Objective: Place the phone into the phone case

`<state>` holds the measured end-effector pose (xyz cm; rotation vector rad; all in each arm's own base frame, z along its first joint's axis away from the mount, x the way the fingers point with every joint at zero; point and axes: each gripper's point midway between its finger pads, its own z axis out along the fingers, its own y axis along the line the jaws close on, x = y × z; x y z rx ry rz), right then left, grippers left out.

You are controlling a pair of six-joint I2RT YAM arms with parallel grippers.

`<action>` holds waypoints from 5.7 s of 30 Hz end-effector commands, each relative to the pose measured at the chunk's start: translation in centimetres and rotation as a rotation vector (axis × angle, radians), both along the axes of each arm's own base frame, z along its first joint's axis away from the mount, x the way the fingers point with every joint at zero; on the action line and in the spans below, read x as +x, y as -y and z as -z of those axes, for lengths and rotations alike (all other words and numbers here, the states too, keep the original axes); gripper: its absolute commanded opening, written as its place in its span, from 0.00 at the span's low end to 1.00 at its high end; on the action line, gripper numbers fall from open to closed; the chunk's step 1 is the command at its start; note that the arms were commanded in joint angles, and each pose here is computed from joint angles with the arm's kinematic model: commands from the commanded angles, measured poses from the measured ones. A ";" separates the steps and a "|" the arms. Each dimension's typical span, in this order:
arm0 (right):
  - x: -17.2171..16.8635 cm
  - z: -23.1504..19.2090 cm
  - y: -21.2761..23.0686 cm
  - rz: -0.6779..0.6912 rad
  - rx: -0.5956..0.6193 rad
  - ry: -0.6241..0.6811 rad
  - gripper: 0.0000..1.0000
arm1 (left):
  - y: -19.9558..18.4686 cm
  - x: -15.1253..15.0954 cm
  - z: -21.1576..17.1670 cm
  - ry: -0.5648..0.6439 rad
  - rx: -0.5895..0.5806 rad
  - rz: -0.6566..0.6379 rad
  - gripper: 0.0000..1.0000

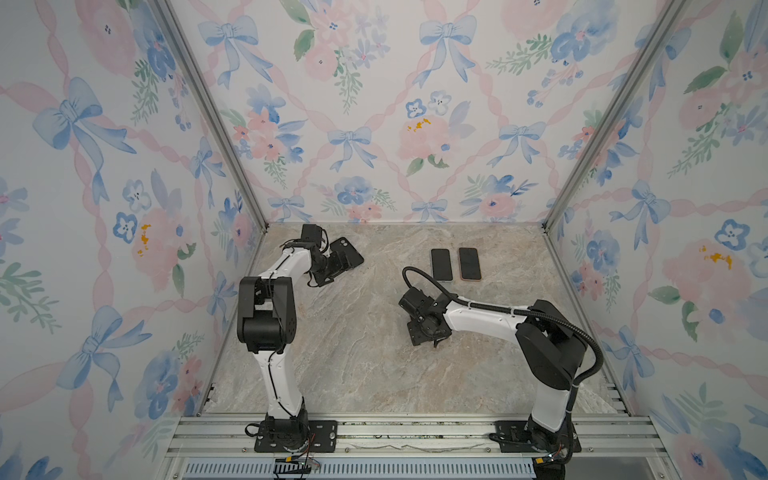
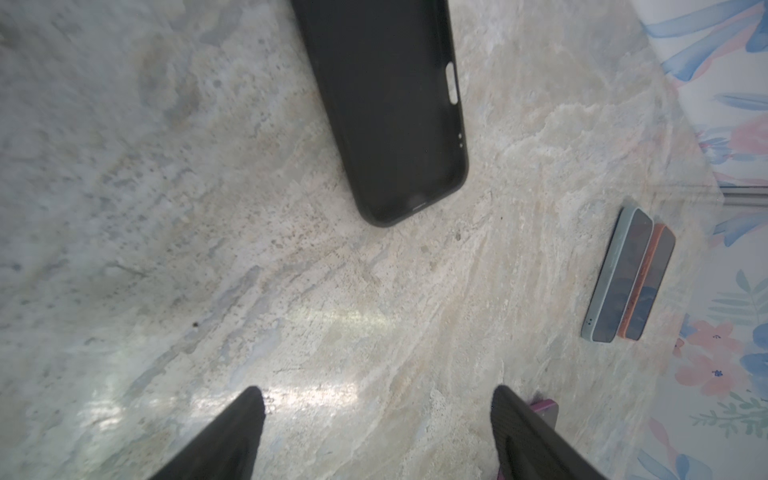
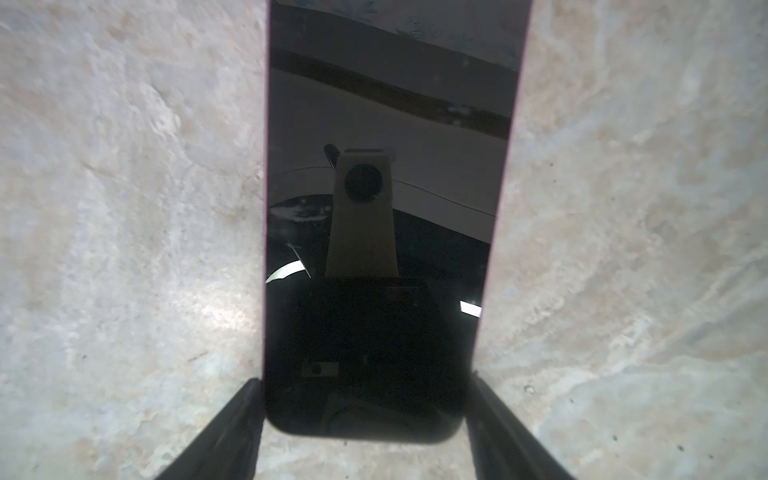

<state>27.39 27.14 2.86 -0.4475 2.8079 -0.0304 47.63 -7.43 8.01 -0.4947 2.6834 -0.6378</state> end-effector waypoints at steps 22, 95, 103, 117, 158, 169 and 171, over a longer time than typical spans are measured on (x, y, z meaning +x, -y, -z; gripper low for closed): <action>0.6 -4.3 0.9 -0.132 -0.050 0.135 0.90 | -1.6 6.3 6.9 -0.081 0.244 -0.083 0.34; -1.6 -2.3 0.7 0.001 0.065 0.070 0.99 | 12.6 -21.0 2.4 -0.072 0.241 0.202 0.38; 0.2 -1.4 0.5 0.030 0.089 0.041 1.00 | 13.7 -18.0 -1.2 0.004 0.131 0.248 0.49; 1.0 0.8 0.7 0.043 0.049 -0.014 0.94 | 15.8 -13.2 -0.7 -0.020 -0.001 0.300 0.49; -0.7 3.1 2.5 0.039 0.294 -0.028 0.64 | 23.2 -9.8 5.7 -0.084 -0.538 0.395 0.37; -0.7 2.9 2.8 0.029 0.308 -0.024 0.64 | 23.0 -9.4 6.1 -0.061 -0.564 0.389 0.23; -0.6 2.9 2.8 0.030 0.306 -0.025 0.64 | 23.1 -9.4 6.2 -0.060 -0.566 0.389 0.21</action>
